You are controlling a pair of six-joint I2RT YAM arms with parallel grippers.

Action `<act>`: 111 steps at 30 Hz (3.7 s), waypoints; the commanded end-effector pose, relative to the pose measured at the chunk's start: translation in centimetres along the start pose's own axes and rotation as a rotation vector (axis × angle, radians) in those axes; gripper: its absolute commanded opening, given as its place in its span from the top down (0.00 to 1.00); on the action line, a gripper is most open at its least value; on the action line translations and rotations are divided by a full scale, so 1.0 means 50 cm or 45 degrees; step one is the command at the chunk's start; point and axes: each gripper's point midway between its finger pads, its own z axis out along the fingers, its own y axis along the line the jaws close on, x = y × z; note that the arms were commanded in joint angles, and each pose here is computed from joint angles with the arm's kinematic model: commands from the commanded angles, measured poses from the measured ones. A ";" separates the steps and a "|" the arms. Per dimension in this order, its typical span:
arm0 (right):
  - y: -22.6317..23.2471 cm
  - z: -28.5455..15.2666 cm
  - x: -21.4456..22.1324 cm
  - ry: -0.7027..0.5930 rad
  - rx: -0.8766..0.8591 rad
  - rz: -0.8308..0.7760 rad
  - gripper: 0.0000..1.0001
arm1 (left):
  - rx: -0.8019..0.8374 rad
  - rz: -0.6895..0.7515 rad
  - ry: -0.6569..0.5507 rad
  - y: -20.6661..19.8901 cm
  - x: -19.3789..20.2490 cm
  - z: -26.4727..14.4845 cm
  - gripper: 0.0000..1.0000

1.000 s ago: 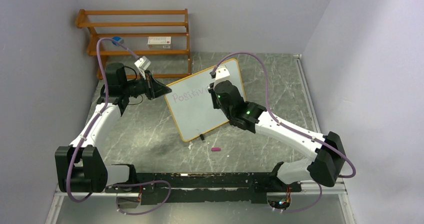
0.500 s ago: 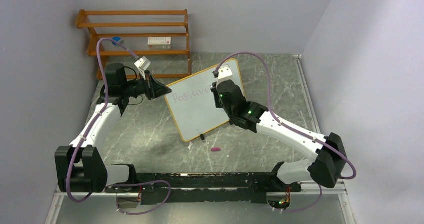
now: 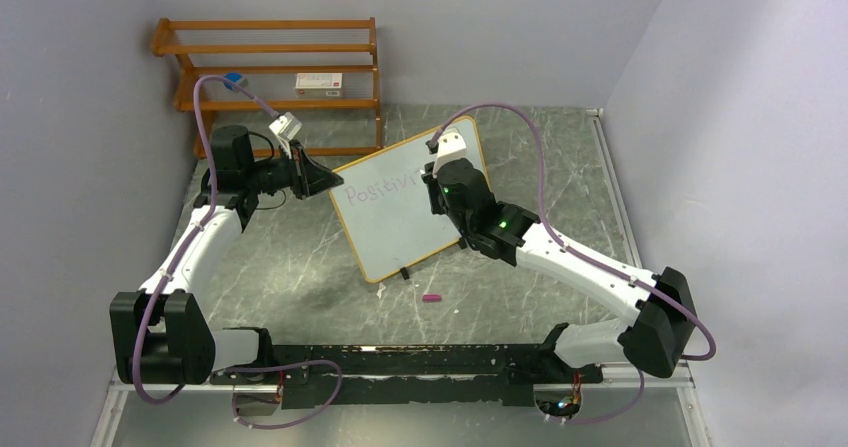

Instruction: Write a sentence on the whiteboard

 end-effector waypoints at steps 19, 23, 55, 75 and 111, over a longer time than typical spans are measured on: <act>0.000 0.009 -0.016 -0.011 0.002 -0.007 1.00 | -0.029 0.073 0.024 0.016 0.008 0.006 0.95; 0.003 0.006 -0.001 0.024 -0.013 -0.014 1.00 | -0.030 0.074 0.025 0.016 0.009 0.006 0.95; -0.011 -0.006 0.054 0.123 0.011 -0.048 1.00 | -0.035 0.072 0.028 0.019 0.010 0.007 0.95; -0.022 -0.011 0.004 0.003 0.034 -0.018 1.00 | -0.037 0.070 0.029 0.019 0.011 0.007 0.95; -0.041 0.018 0.008 0.015 0.072 -0.025 1.00 | -0.038 0.074 0.030 0.020 0.011 0.007 0.95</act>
